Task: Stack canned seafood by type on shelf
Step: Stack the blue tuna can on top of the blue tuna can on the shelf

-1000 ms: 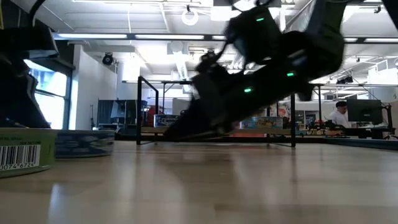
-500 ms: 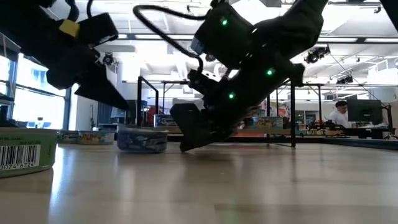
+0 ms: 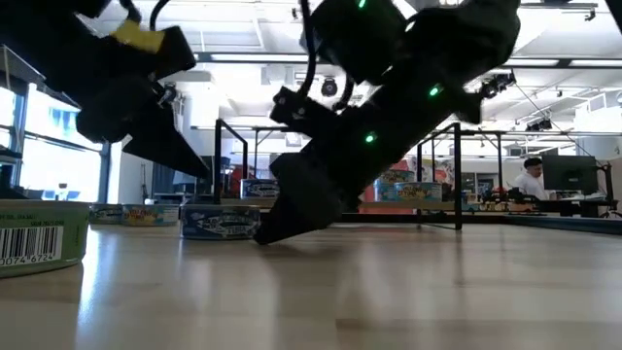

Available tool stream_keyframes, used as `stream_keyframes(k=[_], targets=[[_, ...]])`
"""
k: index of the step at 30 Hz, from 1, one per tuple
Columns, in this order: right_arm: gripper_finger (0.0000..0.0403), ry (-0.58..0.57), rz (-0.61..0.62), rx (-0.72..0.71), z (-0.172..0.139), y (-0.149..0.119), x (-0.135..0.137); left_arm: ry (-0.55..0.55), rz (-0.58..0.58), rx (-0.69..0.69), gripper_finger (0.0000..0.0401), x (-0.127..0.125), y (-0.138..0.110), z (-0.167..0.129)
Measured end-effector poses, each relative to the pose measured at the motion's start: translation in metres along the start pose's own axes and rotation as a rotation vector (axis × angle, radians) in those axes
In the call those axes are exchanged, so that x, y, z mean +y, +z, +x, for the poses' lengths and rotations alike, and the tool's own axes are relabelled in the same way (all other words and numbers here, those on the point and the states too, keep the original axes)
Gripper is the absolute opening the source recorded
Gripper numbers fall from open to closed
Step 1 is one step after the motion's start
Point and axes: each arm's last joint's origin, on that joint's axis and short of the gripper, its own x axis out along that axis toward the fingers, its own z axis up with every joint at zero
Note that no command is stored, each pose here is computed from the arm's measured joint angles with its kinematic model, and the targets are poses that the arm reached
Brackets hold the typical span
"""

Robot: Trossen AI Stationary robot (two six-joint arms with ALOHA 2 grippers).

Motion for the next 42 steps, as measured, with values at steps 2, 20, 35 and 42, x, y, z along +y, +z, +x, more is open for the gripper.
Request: stream_keyframes(k=[2, 20, 35, 42], targets=[[0.0197, -0.031, -0.001, 0.008, -0.005, -0.004, 0.007, -0.062, 0.056, -0.010, 0.0004, -0.003, 0.003, 0.000], [0.0197, -0.175, -0.160, 0.058, -0.045, -0.023, 0.037, -0.048, 0.351, 0.028, 0.0167, -0.014, -0.010, 0.050], [0.0197, -0.377, -0.074, 0.091, -0.125, -0.062, 0.061, -0.026, 0.532, 0.046, 0.0011, -0.035, 0.008, 0.056], [0.0197, -0.432, -0.018, 0.002, -0.144, -0.074, 0.068, -0.020, 0.653, 0.127, 0.0002, -0.049, 0.042, 0.041]])
